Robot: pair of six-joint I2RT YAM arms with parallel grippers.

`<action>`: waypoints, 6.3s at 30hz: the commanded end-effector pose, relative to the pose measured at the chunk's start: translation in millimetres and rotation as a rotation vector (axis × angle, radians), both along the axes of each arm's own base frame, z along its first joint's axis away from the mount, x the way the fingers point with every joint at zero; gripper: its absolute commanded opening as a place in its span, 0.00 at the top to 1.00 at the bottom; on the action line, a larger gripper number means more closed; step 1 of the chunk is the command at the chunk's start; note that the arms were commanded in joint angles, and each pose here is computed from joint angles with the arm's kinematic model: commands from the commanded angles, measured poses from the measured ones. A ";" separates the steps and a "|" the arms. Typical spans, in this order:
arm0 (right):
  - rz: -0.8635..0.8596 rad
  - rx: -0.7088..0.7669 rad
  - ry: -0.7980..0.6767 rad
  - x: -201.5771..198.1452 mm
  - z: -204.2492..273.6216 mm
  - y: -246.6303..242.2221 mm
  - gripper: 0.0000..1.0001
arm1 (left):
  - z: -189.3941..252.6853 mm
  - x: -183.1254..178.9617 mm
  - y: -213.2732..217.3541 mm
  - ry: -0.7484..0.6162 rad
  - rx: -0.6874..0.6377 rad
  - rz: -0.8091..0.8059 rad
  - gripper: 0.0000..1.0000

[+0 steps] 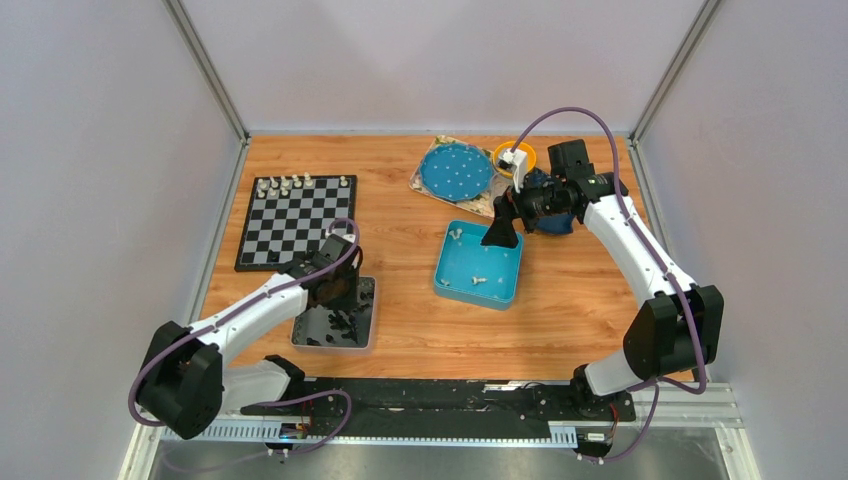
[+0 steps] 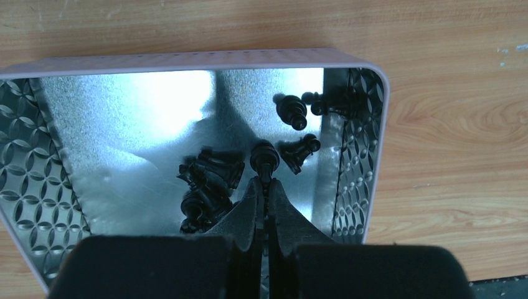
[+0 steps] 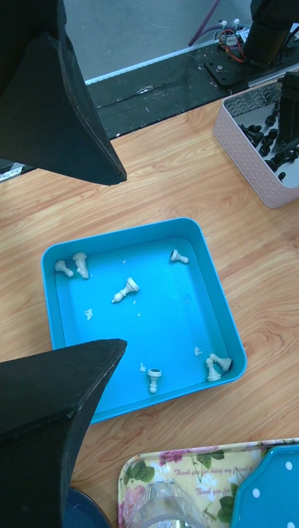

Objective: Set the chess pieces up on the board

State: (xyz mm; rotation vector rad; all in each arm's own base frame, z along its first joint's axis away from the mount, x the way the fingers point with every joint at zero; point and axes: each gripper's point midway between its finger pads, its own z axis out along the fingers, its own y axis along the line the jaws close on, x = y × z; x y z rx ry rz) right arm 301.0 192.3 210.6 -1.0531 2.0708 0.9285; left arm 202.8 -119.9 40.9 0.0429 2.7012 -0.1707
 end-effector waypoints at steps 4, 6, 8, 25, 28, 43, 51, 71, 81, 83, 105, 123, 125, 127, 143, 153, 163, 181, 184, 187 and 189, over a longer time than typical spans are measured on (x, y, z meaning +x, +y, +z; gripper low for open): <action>0.025 0.016 -0.043 4.3 7.3 4.7 0.03 | 45.0 7.9 1.7 -0.097 0.007 -0.096 1.00; 0.027 0.018 -0.040 5.1 6.7 5.3 0.03 | 54.8 8.6 7.5 -0.113 0.029 -0.099 1.00; 0.029 0.021 -0.036 5.3 6.5 6.0 0.03 | 64.4 8.7 11.5 -0.130 0.036 -0.101 1.00; 0.039 0.017 -0.031 5.2 3.9 6.0 0.03 | 97.7 80.3 47.3 -0.211 0.030 0.026 1.00; 0.039 0.016 -0.030 5.9 2.9 6.2 0.03 | 94.5 96.3 55.9 -0.193 0.063 0.036 1.00; 0.042 0.011 -0.014 7.9 -2.1 6.5 0.03 | 49.6 129.3 66.5 -0.081 0.105 0.006 1.00; 0.038 0.005 -0.012 8.0 -3.8 5.7 0.03 | 33.7 133.7 79.0 -0.057 0.134 0.018 1.00; 0.038 0.003 -0.008 7.7 -4.3 5.4 0.03 | 14.8 125.3 87.2 -0.022 0.149 0.037 0.98; 0.036 0.001 -0.009 7.4 -4.5 4.6 0.03 | 12.7 123.4 87.6 -0.012 0.145 0.044 0.80; 0.037 0.001 -0.009 7.1 -4.6 4.5 0.03 | 12.1 123.0 88.0 -0.009 0.147 0.044 0.74; 0.070 -0.005 -0.040 8.3 3.5 4.5 0.03 | 96.4 131.1 61.8 -0.216 -0.028 0.047 0.46; 0.240 -0.044 -0.154 -15.3 30.2 39.8 0.02 | 152.1 60.1 25.3 -0.492 -0.360 0.023 0.18; 0.288 -0.047 -0.169 -24.8 30.1 50.5 0.02 | 153.2 47.9 20.2 -0.506 -0.396 -0.002 0.18; 0.331 -0.047 -0.185 -33.5 30.2 61.9 0.02 | 152.4 37.8 17.4 -0.518 -0.421 -0.015 0.18; 0.540 -0.093 -0.162 -85.9 3.9 118.9 0.02 | 88.0 -5.9 12.5 -0.371 -0.525 0.103 0.19; 0.600 -0.131 -0.150 -104.0 -10.5 133.1 0.02 | 55.8 -17.0 16.2 -0.279 -0.520 0.183 0.19; 0.616 -0.146 -0.134 -110.0 -17.6 137.4 0.02 | 41.1 -24.8 5.2 -0.196 -0.567 0.161 0.28; 0.653 -0.162 -0.114 -120.4 -26.3 148.8 0.02 | 29.5 -8.5 12.9 -0.185 -0.496 0.202 0.41; 0.652 -0.164 -0.117 -120.5 -25.9 148.0 0.02 | 36.1 -6.2 18.4 -0.197 -0.454 0.198 0.43; 0.654 -0.161 -0.117 -121.4 -25.2 147.6 0.02 | 42.3 -8.9 29.6 -0.182 -0.384 0.219 0.43; 0.656 -0.158 -0.121 -121.5 -24.5 147.8 0.02 | 40.9 -16.5 42.3 -0.142 -0.310 0.261 0.43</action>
